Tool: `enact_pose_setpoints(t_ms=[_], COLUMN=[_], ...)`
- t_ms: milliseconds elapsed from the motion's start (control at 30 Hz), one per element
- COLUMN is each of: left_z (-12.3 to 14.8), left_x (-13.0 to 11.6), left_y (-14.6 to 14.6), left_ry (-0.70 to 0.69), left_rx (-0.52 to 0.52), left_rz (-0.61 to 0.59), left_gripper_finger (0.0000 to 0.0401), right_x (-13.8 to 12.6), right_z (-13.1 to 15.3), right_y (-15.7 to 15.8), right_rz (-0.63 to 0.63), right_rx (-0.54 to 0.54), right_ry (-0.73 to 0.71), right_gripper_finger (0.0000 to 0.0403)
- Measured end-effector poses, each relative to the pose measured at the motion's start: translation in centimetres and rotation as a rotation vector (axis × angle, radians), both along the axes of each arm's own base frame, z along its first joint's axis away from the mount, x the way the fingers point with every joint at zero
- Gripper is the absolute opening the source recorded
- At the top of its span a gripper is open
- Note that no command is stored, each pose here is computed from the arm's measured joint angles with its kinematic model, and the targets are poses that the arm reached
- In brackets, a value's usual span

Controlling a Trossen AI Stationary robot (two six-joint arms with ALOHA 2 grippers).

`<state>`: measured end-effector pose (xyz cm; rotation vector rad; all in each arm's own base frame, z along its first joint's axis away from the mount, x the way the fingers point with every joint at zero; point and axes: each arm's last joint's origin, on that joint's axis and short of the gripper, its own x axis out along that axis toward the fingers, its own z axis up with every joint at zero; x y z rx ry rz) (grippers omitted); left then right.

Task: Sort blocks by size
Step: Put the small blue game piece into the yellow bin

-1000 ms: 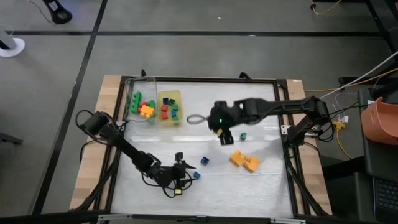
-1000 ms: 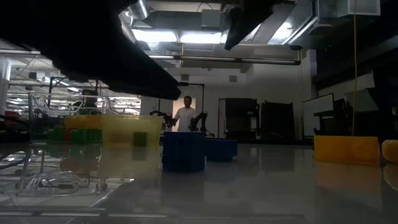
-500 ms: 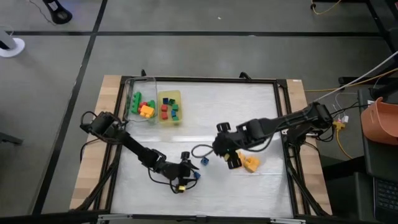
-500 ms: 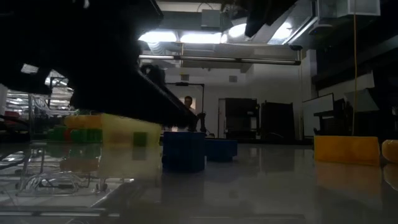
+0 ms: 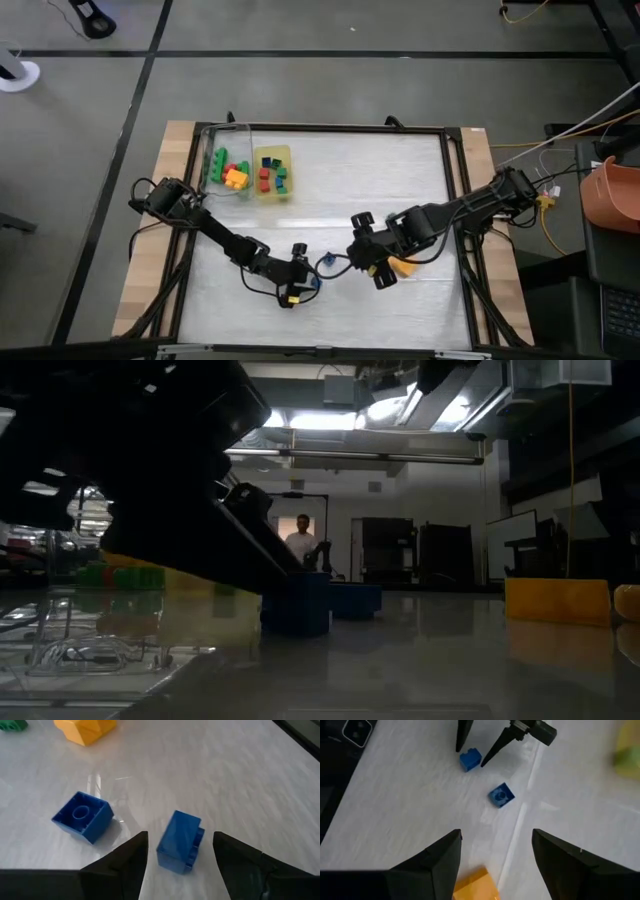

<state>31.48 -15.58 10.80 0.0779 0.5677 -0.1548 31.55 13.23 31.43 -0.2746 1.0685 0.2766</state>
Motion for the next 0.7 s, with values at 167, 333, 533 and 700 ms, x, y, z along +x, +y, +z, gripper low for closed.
enact_pose_setpoints(t_ms=[167, 333, 533, 700], left_z=[0.0, -0.1, 0.1, 1.5], left_x=[0.0, -0.1, 0.0, 0.2], left_y=[0.0, 0.0, -0.1, 0.3], left_ry=[0.003, 0.016, -0.008, -0.051], left_rx=[0.004, 0.002, -0.013, -0.039], left_rz=[-0.005, -0.014, -0.013, 0.001], left_gripper_finger=[0.0181, 0.0121, 0.0077, 0.0077], right_x=[0.0, 0.0, 0.1, 0.3], right_z=[0.1, 0.1, 0.1, -0.7], right_y=[0.4, 0.4, 0.4, 0.6], right_rz=[0.001, -0.035, -0.051, -0.124], right_rx=[0.01, 0.032, 0.041, 0.061], right_ry=[-0.01, -0.014, -0.014, -0.016], right_gripper_finger=[0.0241, 0.0241, 0.0241, 0.0241])
